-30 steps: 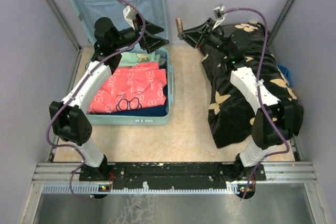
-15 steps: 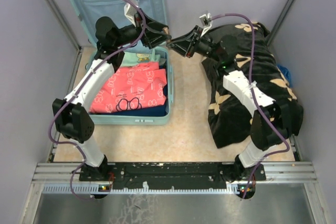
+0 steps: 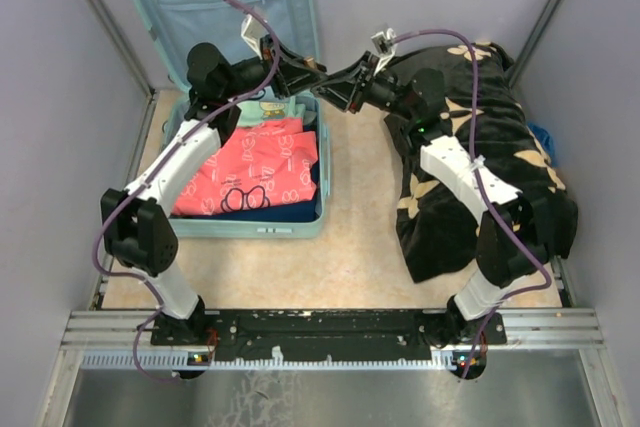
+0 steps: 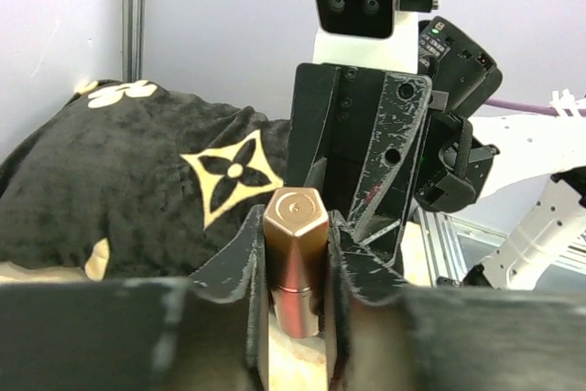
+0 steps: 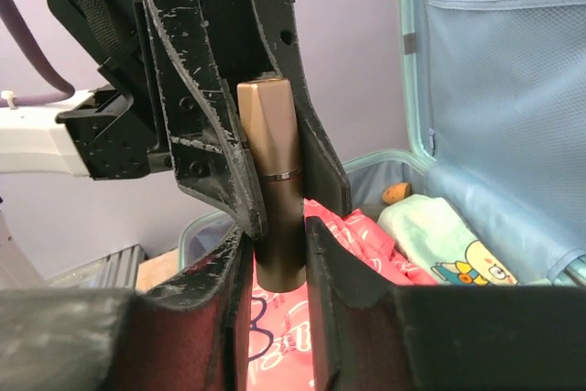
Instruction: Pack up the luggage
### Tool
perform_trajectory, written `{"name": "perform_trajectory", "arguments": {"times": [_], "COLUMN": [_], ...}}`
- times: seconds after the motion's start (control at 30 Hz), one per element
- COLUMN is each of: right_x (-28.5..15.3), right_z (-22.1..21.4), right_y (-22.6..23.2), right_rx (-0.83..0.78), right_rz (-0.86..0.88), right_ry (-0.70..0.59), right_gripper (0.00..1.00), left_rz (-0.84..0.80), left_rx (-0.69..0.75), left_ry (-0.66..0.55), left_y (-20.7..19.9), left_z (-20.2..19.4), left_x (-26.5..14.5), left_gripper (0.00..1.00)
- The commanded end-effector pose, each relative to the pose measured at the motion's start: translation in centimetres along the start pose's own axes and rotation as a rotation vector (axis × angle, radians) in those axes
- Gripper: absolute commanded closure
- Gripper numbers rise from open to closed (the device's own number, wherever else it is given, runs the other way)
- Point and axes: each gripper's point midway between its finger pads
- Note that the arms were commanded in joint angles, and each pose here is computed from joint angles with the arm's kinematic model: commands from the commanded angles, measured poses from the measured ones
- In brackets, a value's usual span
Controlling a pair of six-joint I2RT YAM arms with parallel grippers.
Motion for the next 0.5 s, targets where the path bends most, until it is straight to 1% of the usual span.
{"name": "perform_trajectory", "arguments": {"times": [0.0, 0.07, 0.13, 0.17, 0.23, 0.3, 0.4, 0.47], "right_x": [0.1, -0.5, -1.2, -1.7, -2.8, -3.9, -5.3, -6.1], "right_z": [2.0, 1.2, 0.6, 0.4, 0.0, -0.4, -1.0, -1.7], "right_y": [1.9, 1.3, 0.6, 0.1, -1.0, -2.2, -4.0, -4.9], "right_rx": [-0.101, -0.111, -0.135, -0.142, -0.153, -0.158, -0.181, -0.204], "right_rz": [0.026, 0.002, -0.027, -0.050, -0.097, -0.147, -0.219, -0.257], "right_ry": [-0.044, -0.014, 0.008, 0.018, 0.041, 0.065, 0.102, 0.130], "right_gripper": [0.65, 0.44, 0.32, 0.27, 0.21, 0.16, 0.08, 0.07], "left_rz": [-0.011, 0.034, 0.093, 0.140, 0.283, 0.493, 0.769, 0.905], "left_rx": [0.070, 0.068, 0.080, 0.076, 0.084, 0.146, 0.229, 0.255], "left_ry": [-0.002, 0.006, 0.020, 0.033, 0.059, 0.128, 0.294, 0.414], "left_y": [-0.7, 0.5, 2.1, 3.3, 6.4, 10.3, 14.4, 16.4], "left_z": [0.9, 0.9, 0.8, 0.4, -0.1, -1.2, -3.9, -5.8], "left_x": [-1.3, -2.8, -4.9, -6.3, -9.7, -14.2, -20.2, -23.7], "left_gripper": [0.98, 0.99, 0.98, 0.97, 0.97, 0.97, 0.97, 0.97]}}
Point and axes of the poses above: each gripper's point midway between its finger pads, its own x axis out along the fingers, its own y axis along the line the jaws close on, z = x × y, and after that the axes turned 6 degrees about x, right-handed
